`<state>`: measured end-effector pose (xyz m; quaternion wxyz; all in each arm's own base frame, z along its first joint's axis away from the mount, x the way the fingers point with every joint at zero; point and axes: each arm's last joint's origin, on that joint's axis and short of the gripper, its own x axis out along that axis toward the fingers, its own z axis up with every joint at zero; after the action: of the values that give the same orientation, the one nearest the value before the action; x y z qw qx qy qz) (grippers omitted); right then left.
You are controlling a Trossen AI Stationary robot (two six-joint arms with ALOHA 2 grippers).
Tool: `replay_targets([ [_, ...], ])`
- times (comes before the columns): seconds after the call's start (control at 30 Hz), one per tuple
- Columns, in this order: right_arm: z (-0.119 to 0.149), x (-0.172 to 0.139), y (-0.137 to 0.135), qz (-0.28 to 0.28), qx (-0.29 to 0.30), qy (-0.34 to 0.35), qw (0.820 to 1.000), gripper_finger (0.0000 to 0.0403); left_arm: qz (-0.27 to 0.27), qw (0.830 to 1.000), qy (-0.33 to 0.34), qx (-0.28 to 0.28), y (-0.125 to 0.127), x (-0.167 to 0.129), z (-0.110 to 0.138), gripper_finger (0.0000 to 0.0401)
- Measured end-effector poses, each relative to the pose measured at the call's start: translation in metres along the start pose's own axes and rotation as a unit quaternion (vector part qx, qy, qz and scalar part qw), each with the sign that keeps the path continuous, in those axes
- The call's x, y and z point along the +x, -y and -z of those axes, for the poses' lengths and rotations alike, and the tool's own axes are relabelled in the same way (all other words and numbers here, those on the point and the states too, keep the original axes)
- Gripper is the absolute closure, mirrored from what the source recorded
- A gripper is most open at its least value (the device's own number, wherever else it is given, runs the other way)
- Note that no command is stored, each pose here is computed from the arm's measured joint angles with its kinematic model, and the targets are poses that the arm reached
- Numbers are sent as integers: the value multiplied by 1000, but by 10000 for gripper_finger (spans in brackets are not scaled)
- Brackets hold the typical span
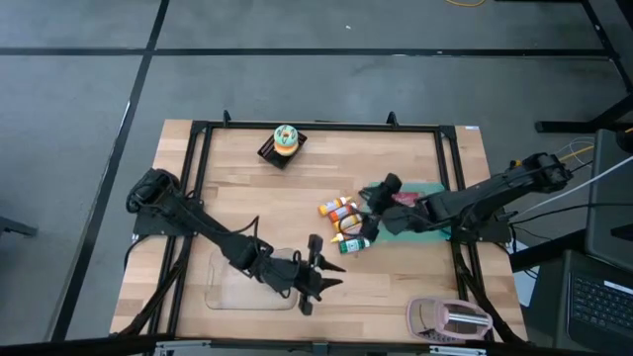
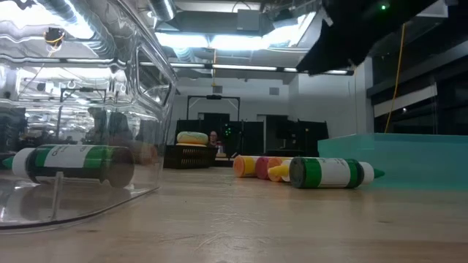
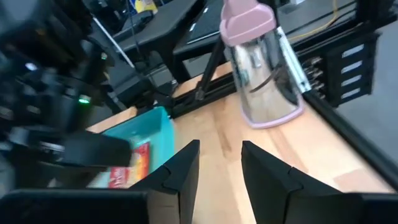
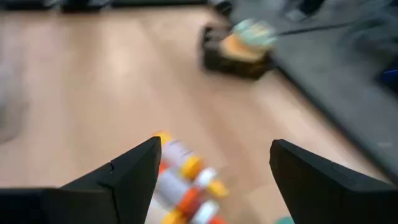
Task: Pick & Place Food Item
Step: Put the green food coloring bottle into the transparent bin
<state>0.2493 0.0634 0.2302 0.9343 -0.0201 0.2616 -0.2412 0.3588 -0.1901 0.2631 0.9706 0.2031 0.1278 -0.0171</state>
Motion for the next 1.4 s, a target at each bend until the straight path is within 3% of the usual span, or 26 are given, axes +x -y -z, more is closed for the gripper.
replay_targets([
  [0.3,36,26,-35,-134,-15,-127,983,108,17,999,-28,-18,-1,-1,6,287],
  [0.47,54,29,-56,-162,-44,-167,971,108,34,999,-32,-19,14,-9,4,287],
  [0.6,50,26,-62,-186,-64,-195,961,108,45,998,-29,-13,23,-15,2,287],
  [0.87,53,24,-59,-173,-81,-251,949,108,26,998,-56,-24,29,-19,6,287],
  [1.23,61,36,-64,-182,-93,-271,941,108,19,998,-58,-27,37,-25,5,287],
  [1.4,61,39,-62,-182,-92,-275,940,127,18,998,-59,-30,37,-25,5,287],
])
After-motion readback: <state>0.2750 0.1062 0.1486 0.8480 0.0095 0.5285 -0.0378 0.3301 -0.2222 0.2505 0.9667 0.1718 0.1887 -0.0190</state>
